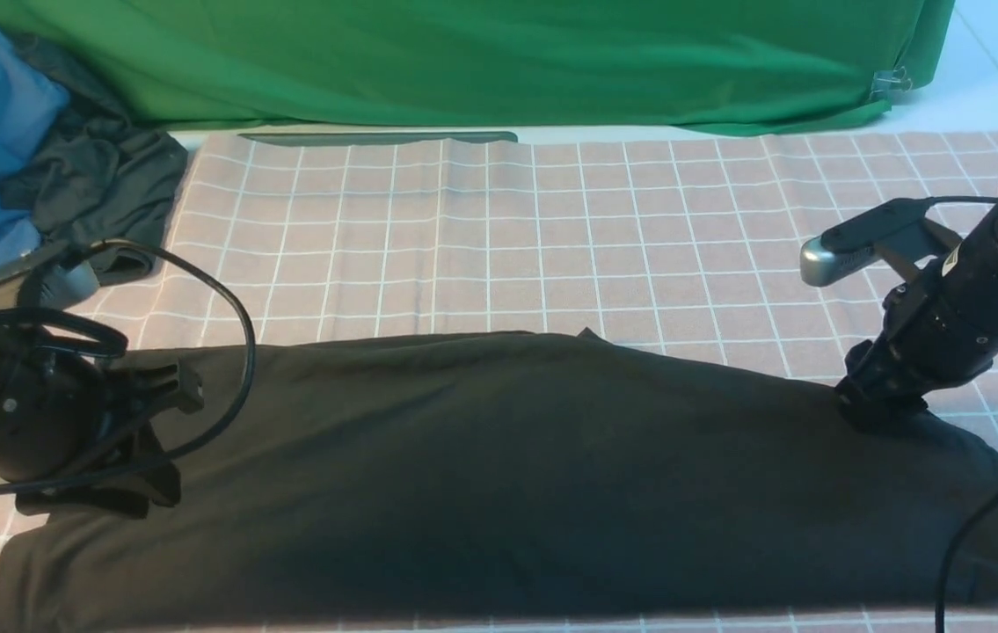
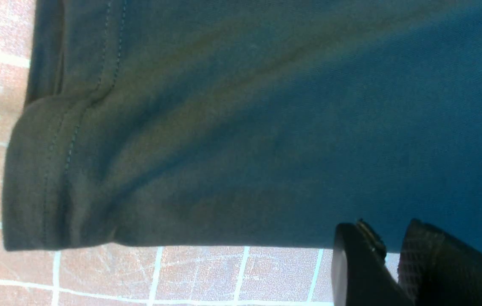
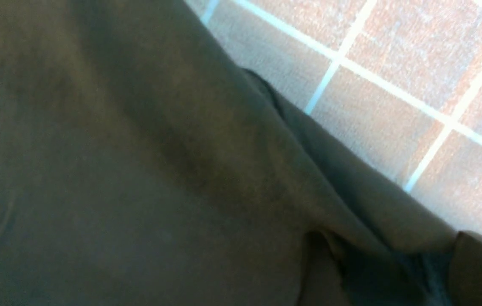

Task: Fold a long-sleeved shirt over a pink coffee tablecloth.
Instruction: 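Pull the folded dark garment lengthwise by its ends to straighten it flat on the table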

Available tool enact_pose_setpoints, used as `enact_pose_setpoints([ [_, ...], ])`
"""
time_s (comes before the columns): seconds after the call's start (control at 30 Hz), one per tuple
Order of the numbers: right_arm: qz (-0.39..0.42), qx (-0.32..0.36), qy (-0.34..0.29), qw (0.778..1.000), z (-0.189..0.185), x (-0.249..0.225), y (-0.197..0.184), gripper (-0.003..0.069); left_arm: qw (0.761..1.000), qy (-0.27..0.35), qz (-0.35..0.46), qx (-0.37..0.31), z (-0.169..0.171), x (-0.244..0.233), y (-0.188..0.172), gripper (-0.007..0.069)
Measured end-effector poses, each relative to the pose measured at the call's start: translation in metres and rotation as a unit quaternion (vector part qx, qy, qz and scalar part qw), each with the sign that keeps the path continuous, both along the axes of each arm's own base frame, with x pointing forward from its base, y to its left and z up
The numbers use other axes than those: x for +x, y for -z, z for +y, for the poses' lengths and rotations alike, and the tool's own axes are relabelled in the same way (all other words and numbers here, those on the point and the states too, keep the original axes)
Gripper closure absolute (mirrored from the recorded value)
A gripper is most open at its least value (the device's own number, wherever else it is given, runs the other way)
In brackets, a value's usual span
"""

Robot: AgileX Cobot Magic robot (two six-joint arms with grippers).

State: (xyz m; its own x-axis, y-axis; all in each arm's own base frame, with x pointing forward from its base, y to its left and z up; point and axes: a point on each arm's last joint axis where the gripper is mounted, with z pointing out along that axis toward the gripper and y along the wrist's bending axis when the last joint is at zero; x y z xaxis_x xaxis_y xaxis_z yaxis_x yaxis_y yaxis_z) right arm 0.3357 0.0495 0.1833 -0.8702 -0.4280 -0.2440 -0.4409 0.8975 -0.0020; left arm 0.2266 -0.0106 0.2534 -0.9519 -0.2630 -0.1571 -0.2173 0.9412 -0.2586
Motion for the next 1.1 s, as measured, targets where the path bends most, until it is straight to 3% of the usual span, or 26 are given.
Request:
enact_pose_setpoints([
  [0.07, 0.003, 0.0, 0.0, 1.0, 0.0, 0.0, 0.002, 0.0282, 1.0, 0.0, -0.001, 0.0, 0.0, 0.0, 0.0, 0.0454],
  [0.17, 0.01, -0.001, 0.0, 1.0, 0.0, 0.001, 0.006, 0.0489, 1.0, -0.002, -0.009, 0.001, 0.0, 0.002, 0.0, 0.0452],
  [0.23, 0.01, 0.0, 0.003, 1.0, 0.0, 0.002, 0.003, 0.058, 1.0, -0.003, -0.012, 0.002, 0.0, 0.002, 0.0, 0.0452],
  [0.33, 0.003, 0.0, 0.004, 1.0, 0.0, 0.004, -0.007, 0.0608, 1.0, -0.003, -0.014, 0.002, 0.0, 0.002, 0.0, 0.0452],
  [0.53, -0.024, -0.007, -0.002, 1.0, 0.0, 0.009, -0.023, 0.061, 1.0, -0.003, -0.014, 0.002, 0.0, 0.002, 0.0, 0.0452],
  [0.73, -0.029, -0.022, -0.008, 0.999, -0.002, 0.014, -0.015, 0.0586, 1.0, 0.008, -0.016, 0.006, 0.001, 0.002, 0.0, 0.0452],
  [1.03, -0.082, -0.022, 0.019, 0.996, -0.003, 0.027, -0.016, 0.0385, 1.0, 0.011, -0.005, 0.004, 0.0, 0.0, 0.0, 0.0452],
  [1.1, -0.064, -0.017, 0.04, 0.997, -0.003, 0.026, -0.024, 0.0389, 1.0, 0.011, -0.005, 0.004, 0.0, 0.0, 0.0, 0.0452],
])
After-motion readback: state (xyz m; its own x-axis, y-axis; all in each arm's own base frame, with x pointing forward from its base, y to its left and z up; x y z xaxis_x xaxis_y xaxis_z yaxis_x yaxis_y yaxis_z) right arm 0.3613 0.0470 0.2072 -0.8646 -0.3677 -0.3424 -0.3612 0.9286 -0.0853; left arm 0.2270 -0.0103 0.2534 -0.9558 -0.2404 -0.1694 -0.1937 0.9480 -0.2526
